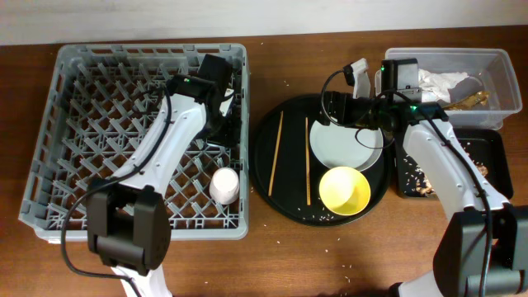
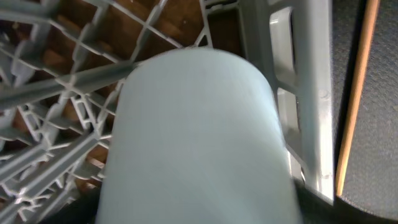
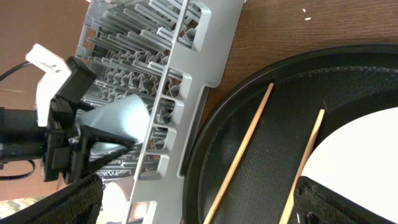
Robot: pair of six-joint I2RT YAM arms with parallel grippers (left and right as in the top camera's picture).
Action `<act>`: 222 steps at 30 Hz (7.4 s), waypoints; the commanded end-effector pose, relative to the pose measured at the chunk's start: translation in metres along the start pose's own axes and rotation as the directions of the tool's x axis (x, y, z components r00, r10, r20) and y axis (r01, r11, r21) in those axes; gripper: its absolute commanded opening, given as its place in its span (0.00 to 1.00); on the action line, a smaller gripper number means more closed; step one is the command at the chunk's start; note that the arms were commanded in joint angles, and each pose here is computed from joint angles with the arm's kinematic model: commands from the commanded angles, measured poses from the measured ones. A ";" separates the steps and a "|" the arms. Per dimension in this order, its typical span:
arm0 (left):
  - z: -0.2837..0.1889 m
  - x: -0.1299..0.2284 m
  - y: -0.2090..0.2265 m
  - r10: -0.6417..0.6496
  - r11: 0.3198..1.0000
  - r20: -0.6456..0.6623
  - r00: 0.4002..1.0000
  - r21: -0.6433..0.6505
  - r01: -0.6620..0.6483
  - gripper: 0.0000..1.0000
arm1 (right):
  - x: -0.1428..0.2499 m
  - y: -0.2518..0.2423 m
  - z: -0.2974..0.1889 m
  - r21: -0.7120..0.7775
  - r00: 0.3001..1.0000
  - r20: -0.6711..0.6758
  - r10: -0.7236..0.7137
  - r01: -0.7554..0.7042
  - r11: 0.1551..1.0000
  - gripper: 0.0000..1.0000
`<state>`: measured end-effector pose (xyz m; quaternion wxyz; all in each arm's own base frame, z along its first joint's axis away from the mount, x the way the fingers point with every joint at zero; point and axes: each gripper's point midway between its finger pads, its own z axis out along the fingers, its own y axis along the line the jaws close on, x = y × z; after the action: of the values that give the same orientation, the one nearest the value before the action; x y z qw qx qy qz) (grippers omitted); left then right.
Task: Sort waste into correct bins and load items into the dishwasher rack
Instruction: 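Place the blue cup upside down in the rack with the left gripper, then grasp the white plate with the left gripper and stand it in the rack, then grasp the yellow bowl with the left gripper and place it in the rack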
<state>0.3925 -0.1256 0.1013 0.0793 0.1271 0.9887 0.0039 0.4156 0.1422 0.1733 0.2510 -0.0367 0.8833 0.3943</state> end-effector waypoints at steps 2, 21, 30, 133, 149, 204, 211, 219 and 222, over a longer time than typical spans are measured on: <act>0.003 -0.006 0.000 0.006 1.000 0.010 1.000 -0.006 -0.006 0.85 | 0.000 -0.002 0.002 0.013 1.000 -0.001 -0.016 0.016 1.000 0.99; -0.040 -0.079 -0.156 0.027 0.940 0.268 0.963 0.322 -0.116 0.84 | -0.008 -0.068 -0.174 0.419 0.934 0.323 0.155 -0.288 0.861 0.98; 0.050 -0.091 -0.241 -0.030 0.919 0.253 0.967 0.387 -0.073 0.66 | 0.017 -0.084 -0.175 0.471 0.930 0.278 0.239 -0.349 0.810 0.99; -0.060 -0.160 0.101 0.212 0.860 0.291 0.933 -0.509 -0.037 0.34 | 0.015 -0.090 -0.180 0.507 0.932 0.290 0.216 -0.341 0.791 0.99; -0.061 -0.063 -0.148 0.208 0.857 0.118 0.971 0.458 -0.239 0.42 | 0.015 -0.090 -0.180 0.508 0.933 0.289 0.216 -0.341 0.791 0.98; -0.068 -0.164 0.087 0.170 0.353 0.208 0.963 -0.926 0.138 0.00 | 0.015 -0.090 -0.180 0.507 0.933 0.289 0.216 -0.341 0.792 0.98; -0.040 -0.162 0.077 0.191 0.337 0.136 0.972 -0.939 0.065 0.00 | 0.015 -0.090 -0.180 0.508 0.933 0.289 0.216 -0.341 0.791 0.98; -0.023 -0.155 0.026 0.276 0.424 0.065 0.959 -0.904 -0.061 0.00 | 0.015 -0.090 -0.180 0.508 0.933 0.289 0.216 -0.341 0.791 0.98; -0.019 -0.152 0.022 0.283 0.444 0.043 0.958 -0.892 -0.091 0.10 | 0.015 -0.090 -0.180 0.508 0.933 0.289 0.216 -0.341 0.791 0.98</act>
<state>0.5438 -0.1108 0.1882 0.2460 0.1244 0.7762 0.5670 0.3517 -0.0438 0.2079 0.2848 0.2094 0.9208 0.1647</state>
